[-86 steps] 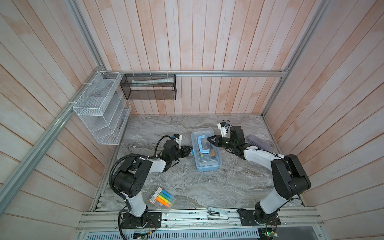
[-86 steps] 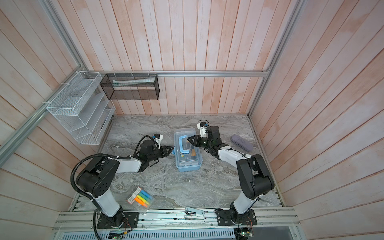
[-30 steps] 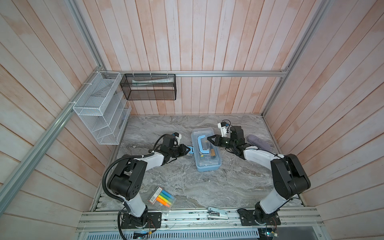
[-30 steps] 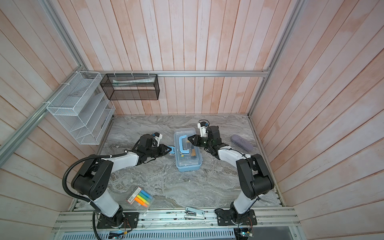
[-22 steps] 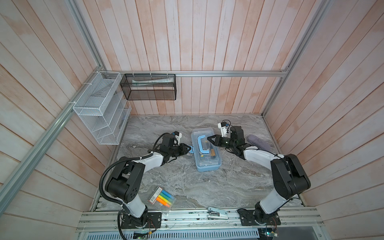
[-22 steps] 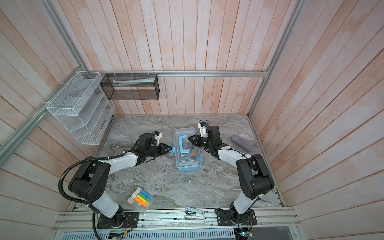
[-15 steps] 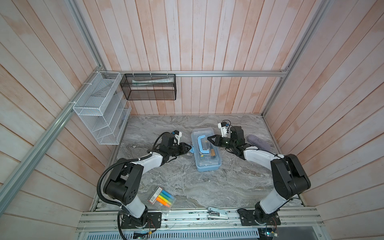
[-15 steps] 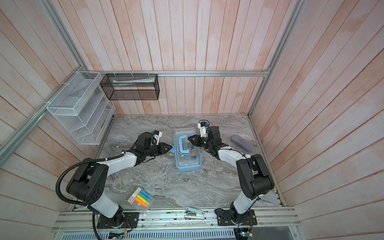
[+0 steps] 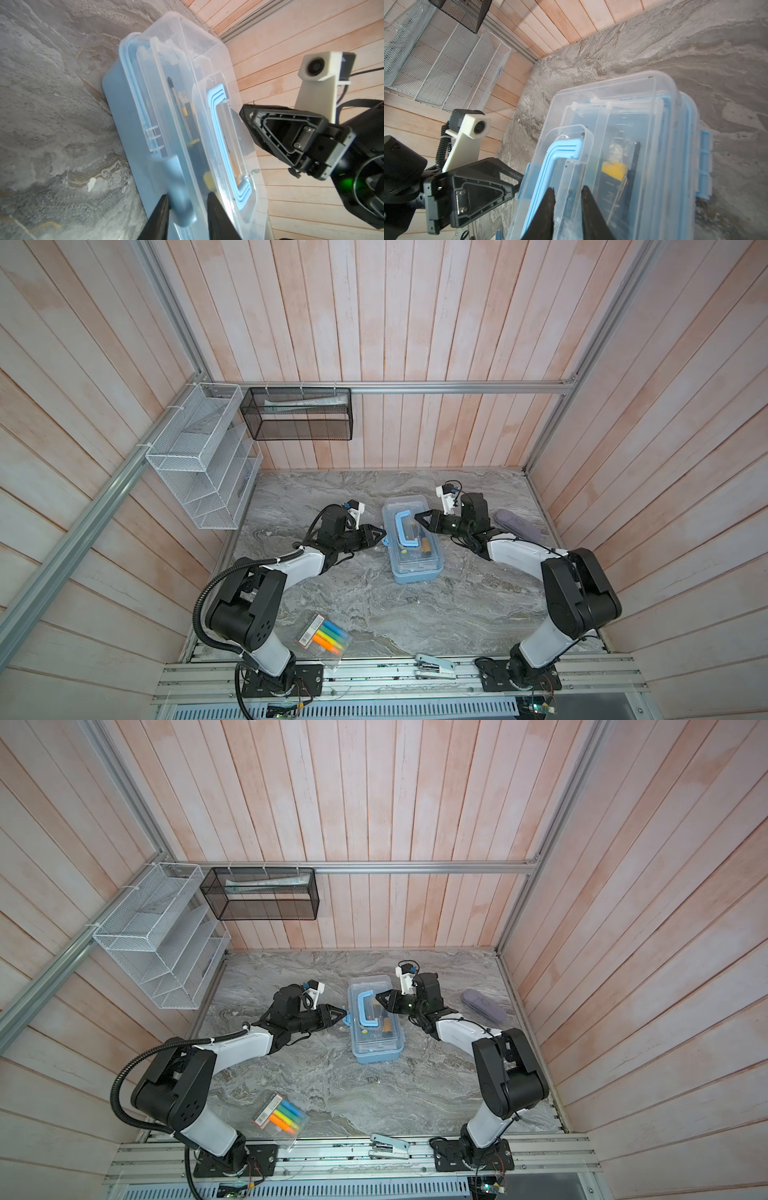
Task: Pack the tool kit
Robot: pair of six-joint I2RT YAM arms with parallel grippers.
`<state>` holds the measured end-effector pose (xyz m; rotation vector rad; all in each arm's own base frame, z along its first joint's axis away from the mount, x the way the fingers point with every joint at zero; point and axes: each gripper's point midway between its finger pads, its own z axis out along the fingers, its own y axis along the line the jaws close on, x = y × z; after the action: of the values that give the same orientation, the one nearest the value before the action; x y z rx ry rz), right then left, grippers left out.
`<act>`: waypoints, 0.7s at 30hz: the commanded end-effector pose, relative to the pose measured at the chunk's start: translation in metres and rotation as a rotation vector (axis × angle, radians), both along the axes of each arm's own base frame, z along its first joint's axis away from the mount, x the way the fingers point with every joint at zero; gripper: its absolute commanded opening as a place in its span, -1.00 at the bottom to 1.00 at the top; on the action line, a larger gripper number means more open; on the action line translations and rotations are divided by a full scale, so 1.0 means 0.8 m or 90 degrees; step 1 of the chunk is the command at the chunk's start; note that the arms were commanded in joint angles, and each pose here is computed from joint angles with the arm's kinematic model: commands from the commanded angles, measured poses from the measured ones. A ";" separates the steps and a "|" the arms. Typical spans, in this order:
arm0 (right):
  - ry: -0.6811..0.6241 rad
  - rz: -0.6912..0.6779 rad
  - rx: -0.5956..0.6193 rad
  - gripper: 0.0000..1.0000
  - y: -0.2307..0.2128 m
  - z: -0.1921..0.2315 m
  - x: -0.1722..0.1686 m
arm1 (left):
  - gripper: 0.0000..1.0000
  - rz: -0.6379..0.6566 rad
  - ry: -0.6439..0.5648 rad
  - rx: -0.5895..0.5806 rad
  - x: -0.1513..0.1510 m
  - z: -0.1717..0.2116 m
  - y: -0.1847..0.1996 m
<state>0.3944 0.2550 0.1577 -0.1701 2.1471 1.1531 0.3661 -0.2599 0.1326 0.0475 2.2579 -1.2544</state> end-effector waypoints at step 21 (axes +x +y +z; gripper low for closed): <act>0.088 -0.011 -0.041 -0.52 -0.012 -0.058 -0.016 | -0.43 -0.011 0.016 -0.018 0.003 -0.019 -0.007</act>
<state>0.3944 0.2548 0.1576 -0.1700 2.1474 1.1527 0.3676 -0.2627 0.1241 0.0383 2.2629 -1.2909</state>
